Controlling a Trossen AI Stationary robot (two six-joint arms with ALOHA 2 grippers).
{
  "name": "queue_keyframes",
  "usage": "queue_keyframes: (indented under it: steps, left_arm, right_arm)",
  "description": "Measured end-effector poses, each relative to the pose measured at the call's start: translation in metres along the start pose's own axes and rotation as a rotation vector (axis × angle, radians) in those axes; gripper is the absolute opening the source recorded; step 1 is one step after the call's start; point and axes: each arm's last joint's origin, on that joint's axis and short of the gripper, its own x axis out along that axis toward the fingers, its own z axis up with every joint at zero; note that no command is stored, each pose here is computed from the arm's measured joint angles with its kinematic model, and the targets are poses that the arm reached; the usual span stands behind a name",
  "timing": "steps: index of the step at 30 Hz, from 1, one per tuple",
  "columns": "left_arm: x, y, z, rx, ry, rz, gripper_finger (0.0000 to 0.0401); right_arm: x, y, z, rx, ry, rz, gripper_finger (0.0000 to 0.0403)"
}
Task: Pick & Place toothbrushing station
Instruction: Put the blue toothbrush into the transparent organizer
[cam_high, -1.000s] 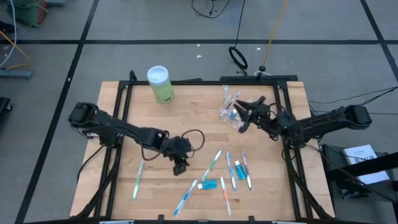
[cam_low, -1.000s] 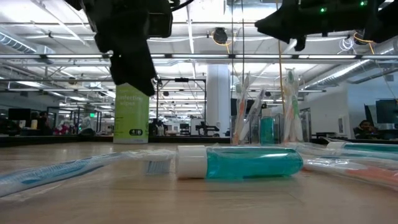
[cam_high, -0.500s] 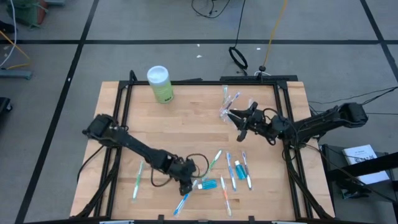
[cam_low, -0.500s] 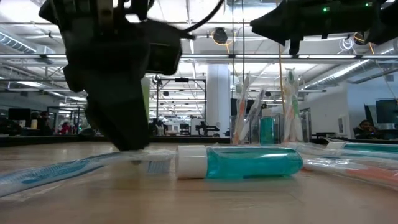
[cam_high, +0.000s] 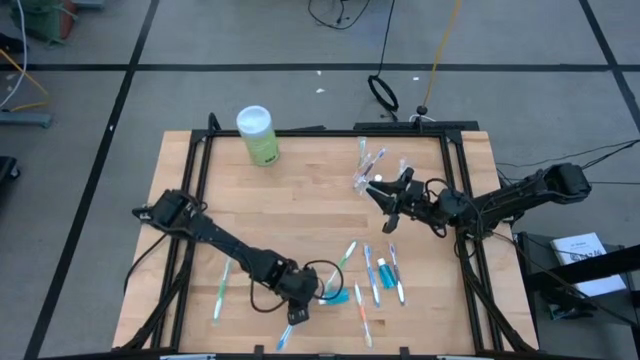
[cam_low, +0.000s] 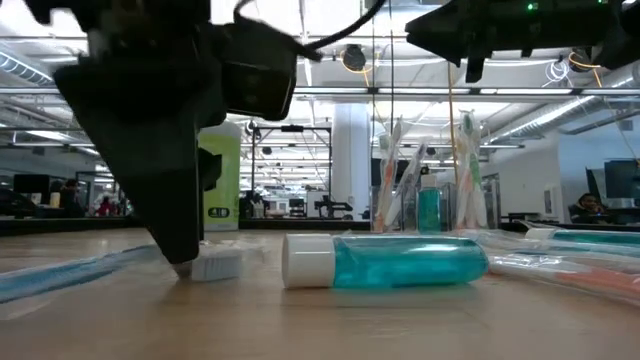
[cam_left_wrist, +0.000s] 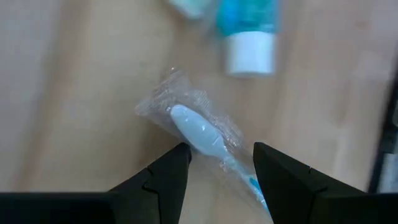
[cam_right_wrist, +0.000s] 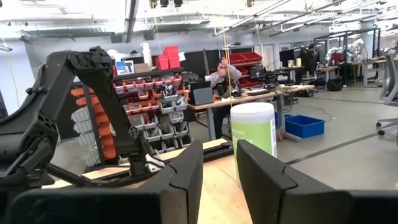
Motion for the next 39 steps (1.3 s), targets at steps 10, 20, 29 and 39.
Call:
queue_keyframes:
  steps: [10, 20, 29, 39]
  left_arm:
    - [-0.018, 0.039, 0.010, -0.006, 0.098, 0.163, 0.0191]
    - [-0.061, 0.106, 0.026, -0.021, 0.114, 0.584, 0.0191]
    - [-0.070, 0.143, 0.043, -0.017, 0.146, 0.585, 0.0191]
    - [-0.094, 0.148, 0.041, -0.199, 0.178, 0.561, 0.0191]
  right_arm:
    - [0.000, 0.000, 0.005, -0.003, -0.049, 0.001, 0.0089]
    - [-0.001, 0.000, 0.015, -0.061, -0.143, -0.009, 0.0089]
    - [-0.002, -0.001, 0.022, -0.105, -0.209, -0.020, 0.0089]
    - [-0.003, -0.001, 0.026, -0.147, -0.245, -0.031, 0.0089]
